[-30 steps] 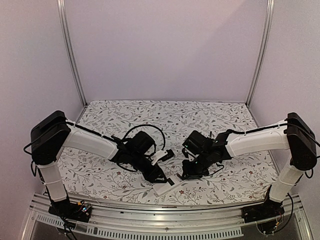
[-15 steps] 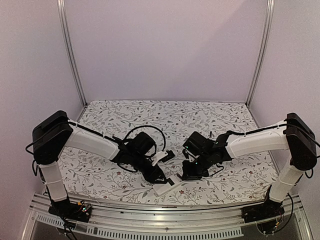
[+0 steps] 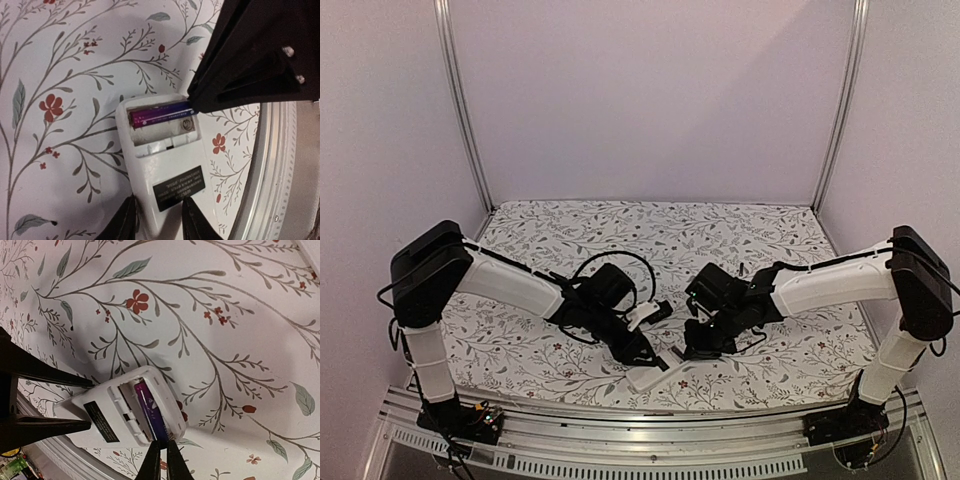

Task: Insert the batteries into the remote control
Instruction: Load the battery into the battery compartment, then adjust the battery in the battery compartment.

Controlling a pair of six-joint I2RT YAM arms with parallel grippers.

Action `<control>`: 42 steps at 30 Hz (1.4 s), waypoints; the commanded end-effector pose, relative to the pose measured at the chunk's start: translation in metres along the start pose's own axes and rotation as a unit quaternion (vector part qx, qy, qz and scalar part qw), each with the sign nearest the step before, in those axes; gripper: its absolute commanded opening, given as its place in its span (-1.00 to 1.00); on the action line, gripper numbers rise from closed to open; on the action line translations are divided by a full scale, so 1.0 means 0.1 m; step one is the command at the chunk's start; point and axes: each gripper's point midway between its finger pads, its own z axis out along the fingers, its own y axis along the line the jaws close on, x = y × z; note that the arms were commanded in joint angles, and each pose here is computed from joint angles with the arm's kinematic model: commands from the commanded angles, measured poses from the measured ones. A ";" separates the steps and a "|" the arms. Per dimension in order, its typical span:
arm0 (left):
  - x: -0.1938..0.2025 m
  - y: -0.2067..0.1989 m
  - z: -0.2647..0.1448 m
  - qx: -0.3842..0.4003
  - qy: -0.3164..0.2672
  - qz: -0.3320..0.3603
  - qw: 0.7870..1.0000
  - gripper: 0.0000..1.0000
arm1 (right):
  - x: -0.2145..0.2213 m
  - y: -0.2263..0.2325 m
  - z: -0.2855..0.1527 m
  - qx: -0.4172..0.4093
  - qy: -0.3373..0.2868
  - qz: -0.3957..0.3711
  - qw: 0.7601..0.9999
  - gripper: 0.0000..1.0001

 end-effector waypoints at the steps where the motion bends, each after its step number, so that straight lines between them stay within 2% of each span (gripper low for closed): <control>1: 0.03 0.01 0.06 0.007 0.009 0.005 1.000 -0.39 | -0.04 -0.07 0.08 0.014 -0.011 0.016 1.000 -0.92; 20: 0.07 0.00 0.14 0.017 0.019 0.004 1.000 -0.49 | -0.10 -0.11 0.19 0.024 -0.022 0.024 0.999 -0.92; 27: 0.07 0.01 0.12 0.013 0.019 0.006 1.000 -0.49 | -0.20 -0.01 0.10 0.023 -0.033 -0.010 0.999 -0.93; 33: 0.07 0.01 0.12 0.011 0.019 0.006 1.000 -0.48 | -0.32 0.12 -0.20 0.021 -0.055 -0.060 0.996 -0.80; 36: 0.07 0.01 0.11 0.010 0.018 0.005 1.000 -0.48 | -0.26 0.08 -0.18 0.022 -0.041 -0.063 0.997 -0.72; 40: 0.07 0.01 0.10 0.008 0.017 0.005 1.000 -0.48 | -0.19 -0.02 -0.10 0.024 -0.018 -0.065 0.997 -0.49; 42: 0.07 0.01 0.10 0.008 0.017 0.005 1.000 -0.48 | -0.20 -0.02 -0.07 0.020 -0.017 -0.069 0.997 -0.48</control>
